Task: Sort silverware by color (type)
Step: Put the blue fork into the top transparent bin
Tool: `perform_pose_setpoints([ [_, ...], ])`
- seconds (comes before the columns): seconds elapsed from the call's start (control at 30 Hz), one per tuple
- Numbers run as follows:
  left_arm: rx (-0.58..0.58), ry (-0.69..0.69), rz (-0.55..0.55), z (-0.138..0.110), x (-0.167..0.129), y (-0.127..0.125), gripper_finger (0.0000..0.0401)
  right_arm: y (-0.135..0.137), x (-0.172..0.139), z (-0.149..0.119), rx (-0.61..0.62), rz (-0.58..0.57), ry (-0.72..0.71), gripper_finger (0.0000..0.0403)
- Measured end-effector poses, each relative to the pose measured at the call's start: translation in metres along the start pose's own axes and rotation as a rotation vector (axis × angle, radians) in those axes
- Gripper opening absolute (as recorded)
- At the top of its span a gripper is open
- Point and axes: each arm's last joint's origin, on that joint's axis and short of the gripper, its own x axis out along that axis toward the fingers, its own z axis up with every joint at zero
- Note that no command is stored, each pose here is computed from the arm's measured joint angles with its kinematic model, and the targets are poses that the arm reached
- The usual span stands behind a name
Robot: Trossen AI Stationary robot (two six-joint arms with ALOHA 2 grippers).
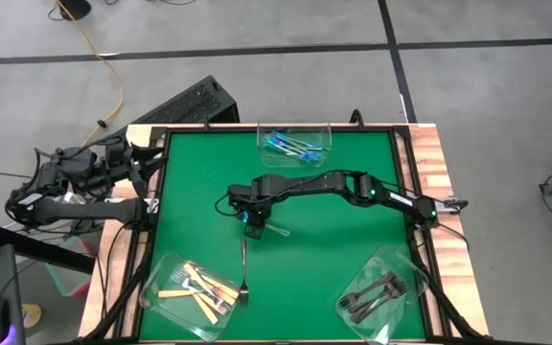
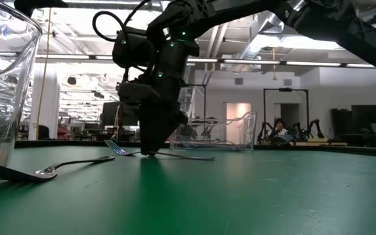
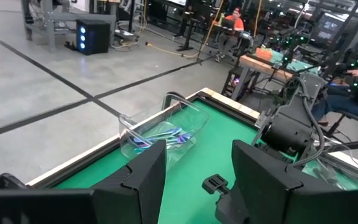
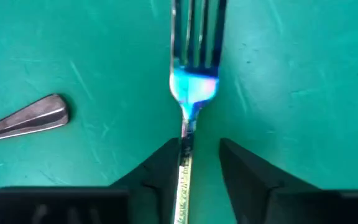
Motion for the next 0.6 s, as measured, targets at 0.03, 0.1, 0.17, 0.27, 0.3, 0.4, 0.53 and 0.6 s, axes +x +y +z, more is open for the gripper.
perform_pose_setpoints([
  [0.03,0.003,-0.001,0.002,0.0,0.0,0.0001,0.0167,-0.0008,0.0002,-0.0002,0.002,-0.002,0.004,0.0135],
  [0.1,0.008,-0.001,0.003,0.0001,0.0,0.0001,0.0167,-0.0011,0.0041,-0.0022,0.004,-0.014,0.011,0.0108],
  [0.17,0.009,-0.001,0.003,0.0001,0.0,0.0001,0.0167,-0.0013,0.0071,-0.0036,0.008,-0.022,0.011,0.0084],
  [0.27,0.015,-0.001,0.003,0.0001,0.0,0.0001,0.0167,-0.0022,0.0078,-0.0046,0.015,-0.024,0.021,0.0054],
  [0.3,0.015,-0.001,0.003,0.0001,0.0,0.0001,0.0167,-0.0018,0.008,-0.005,0.015,-0.024,0.024,0.0045],
  [0.4,0.016,-0.001,0.003,0.0001,0.0,0.0001,0.0167,-0.0013,0.0083,-0.0058,0.013,-0.025,0.03,0.0021],
  [0.53,0.016,-0.001,0.003,0.0001,0.0,0.0001,0.0167,-0.0004,0.0035,-0.0047,0.014,-0.024,0.033,0.0008],
  [0.6,0.016,-0.001,0.003,0.0001,0.0,0.0001,0.0167,0.0006,-0.0009,-0.0027,0.014,-0.021,0.028,0.0008],
])
